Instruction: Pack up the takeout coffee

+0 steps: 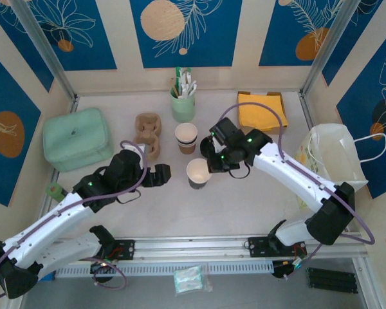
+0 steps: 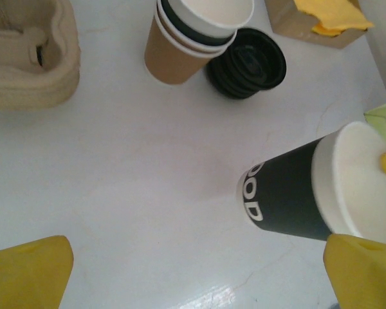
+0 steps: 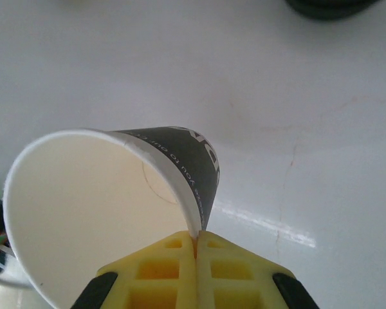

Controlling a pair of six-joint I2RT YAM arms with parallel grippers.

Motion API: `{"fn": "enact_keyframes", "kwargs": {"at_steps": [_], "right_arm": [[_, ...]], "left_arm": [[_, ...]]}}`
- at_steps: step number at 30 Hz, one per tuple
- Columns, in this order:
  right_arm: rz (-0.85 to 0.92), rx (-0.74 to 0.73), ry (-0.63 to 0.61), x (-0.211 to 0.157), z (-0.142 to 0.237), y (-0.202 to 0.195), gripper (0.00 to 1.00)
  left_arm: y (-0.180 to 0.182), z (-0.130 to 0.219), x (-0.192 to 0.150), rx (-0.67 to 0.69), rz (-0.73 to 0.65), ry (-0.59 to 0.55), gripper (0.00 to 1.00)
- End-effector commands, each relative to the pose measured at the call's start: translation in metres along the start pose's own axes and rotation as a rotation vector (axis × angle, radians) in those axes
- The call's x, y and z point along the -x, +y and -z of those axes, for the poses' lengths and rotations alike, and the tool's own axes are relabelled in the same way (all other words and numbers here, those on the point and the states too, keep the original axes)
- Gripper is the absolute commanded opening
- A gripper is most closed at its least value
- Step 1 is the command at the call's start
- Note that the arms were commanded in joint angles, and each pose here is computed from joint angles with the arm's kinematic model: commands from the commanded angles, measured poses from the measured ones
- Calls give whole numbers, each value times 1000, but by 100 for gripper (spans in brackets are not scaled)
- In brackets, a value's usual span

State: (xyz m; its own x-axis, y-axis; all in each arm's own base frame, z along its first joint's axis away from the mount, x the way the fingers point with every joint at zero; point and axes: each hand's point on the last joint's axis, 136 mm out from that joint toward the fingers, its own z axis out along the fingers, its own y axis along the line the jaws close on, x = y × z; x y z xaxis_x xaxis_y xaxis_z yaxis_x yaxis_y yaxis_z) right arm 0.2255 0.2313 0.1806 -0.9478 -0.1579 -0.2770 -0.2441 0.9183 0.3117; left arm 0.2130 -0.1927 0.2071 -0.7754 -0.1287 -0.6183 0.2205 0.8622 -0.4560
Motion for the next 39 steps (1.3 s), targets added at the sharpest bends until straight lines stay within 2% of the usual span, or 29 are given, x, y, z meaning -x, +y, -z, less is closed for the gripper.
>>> {"fn": "enact_keyframes", "kwargs": {"at_steps": [1, 10, 18, 23, 30, 34, 39], "right_arm": [[-28, 2, -25, 3, -13, 2, 0], [-40, -40, 47, -11, -50, -10, 0], [-47, -52, 83, -15, -58, -12, 0], [-45, -57, 81, -18, -54, -14, 15], [-52, -42, 77, -22, -49, -14, 25], [-51, -17, 40, -21, -28, -10, 30], [-62, -5, -29, -13, 4, -12, 43]], "left_arm": [[3, -4, -8, 22, 19, 8, 99], [-3, -19, -16, 31, 7, 24, 99], [-10, -26, -16, 31, 7, 39, 99], [-12, -26, -17, 31, 14, 49, 99], [-13, -28, -17, 28, 10, 54, 100], [-18, -29, -16, 11, 2, 55, 99], [-20, -26, -8, 19, -28, 42, 99]]}}
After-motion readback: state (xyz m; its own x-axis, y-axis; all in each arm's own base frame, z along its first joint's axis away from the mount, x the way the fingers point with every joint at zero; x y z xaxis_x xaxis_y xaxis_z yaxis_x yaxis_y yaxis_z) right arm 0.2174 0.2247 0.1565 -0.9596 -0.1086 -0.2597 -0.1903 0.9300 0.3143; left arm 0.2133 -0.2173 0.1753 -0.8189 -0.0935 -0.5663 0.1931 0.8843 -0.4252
